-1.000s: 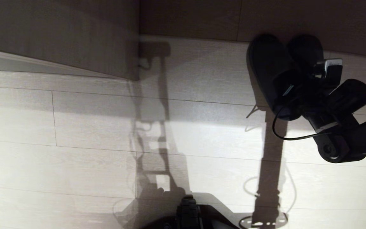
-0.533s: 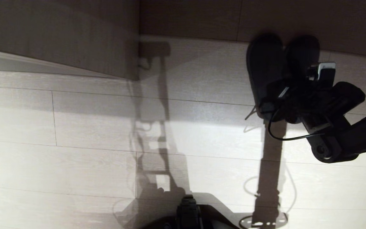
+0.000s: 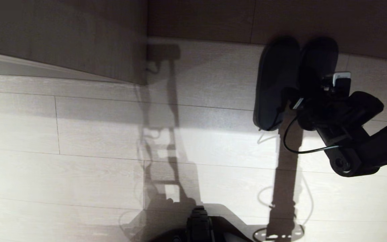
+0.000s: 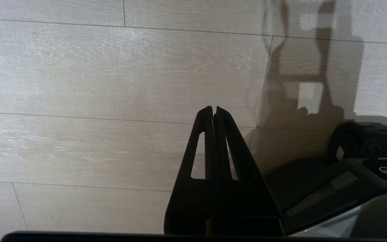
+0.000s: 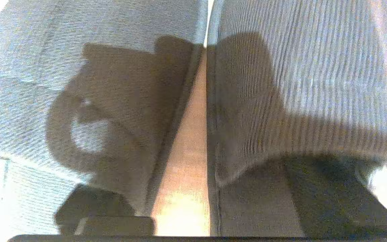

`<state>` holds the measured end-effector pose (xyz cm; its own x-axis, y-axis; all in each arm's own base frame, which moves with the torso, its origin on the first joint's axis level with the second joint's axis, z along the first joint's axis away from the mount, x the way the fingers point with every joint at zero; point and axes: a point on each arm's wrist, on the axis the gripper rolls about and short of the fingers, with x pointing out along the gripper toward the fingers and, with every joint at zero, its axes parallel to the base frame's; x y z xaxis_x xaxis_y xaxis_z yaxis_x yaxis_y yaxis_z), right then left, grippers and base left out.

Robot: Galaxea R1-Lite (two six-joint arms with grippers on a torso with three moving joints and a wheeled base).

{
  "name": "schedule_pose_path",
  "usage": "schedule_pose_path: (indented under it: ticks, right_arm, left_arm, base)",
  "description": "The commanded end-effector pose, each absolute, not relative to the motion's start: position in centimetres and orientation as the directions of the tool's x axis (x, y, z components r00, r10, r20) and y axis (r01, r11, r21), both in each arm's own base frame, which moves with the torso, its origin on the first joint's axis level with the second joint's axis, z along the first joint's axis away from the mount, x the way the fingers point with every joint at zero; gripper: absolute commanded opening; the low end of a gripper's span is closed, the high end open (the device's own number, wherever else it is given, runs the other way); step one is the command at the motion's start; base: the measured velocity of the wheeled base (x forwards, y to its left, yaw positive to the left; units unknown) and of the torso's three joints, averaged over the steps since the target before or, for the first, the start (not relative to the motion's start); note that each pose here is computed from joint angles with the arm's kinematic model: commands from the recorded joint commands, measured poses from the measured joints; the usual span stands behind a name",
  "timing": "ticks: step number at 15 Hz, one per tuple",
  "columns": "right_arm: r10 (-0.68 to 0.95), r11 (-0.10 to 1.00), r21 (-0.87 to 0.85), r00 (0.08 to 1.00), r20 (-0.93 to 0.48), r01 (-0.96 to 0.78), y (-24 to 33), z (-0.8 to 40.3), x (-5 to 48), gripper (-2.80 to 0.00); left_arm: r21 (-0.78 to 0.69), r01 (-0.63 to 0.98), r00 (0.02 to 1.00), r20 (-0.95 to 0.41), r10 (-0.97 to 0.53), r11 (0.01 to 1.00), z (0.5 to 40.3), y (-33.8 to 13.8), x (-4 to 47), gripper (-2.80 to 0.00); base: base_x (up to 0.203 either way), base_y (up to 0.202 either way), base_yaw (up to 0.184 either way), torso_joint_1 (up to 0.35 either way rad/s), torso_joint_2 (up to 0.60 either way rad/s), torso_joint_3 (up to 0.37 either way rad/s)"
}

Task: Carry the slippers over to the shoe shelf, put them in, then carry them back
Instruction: Place the slippers on the floor

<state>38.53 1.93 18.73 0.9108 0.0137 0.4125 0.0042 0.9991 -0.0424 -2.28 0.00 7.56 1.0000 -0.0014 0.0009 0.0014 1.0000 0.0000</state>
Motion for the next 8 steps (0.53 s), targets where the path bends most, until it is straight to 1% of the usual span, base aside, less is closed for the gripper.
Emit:
schedule_pose_path:
  ticks: [1, 5, 8]
  right_arm:
    - [0.015, 0.999, -0.044, 0.912, 0.411, 0.003, 1.9, 18.7, 38.2, 0.0]
    - [0.016, 0.999, -0.043, 0.917, 0.399, 0.002, 1.9, 18.9, 37.0, 0.0]
    - [0.016, 0.998, -0.055, 0.931, 0.365, 0.004, 1.8, 18.2, 36.3, 0.0]
  left_arm:
    - [-0.001, 0.002, 1.0, 0.002, -0.002, 1.0, 7.6, 0.0, -2.3, -2.8]
    - [-0.001, 0.002, 1.0, 0.002, -0.002, 1.0, 7.6, 0.0, -2.3, -2.8]
    - [-0.002, 0.002, 1.0, 0.002, -0.002, 1.0, 7.6, 0.0, -2.3, -2.8]
  base:
    - [0.0, 0.0, 0.0, 0.0, 0.0, 0.0]
    - [0.0, 0.0, 0.0, 0.0, 0.0, 0.0]
    - [0.0, 0.0, 0.0, 0.0, 0.0, 0.0]
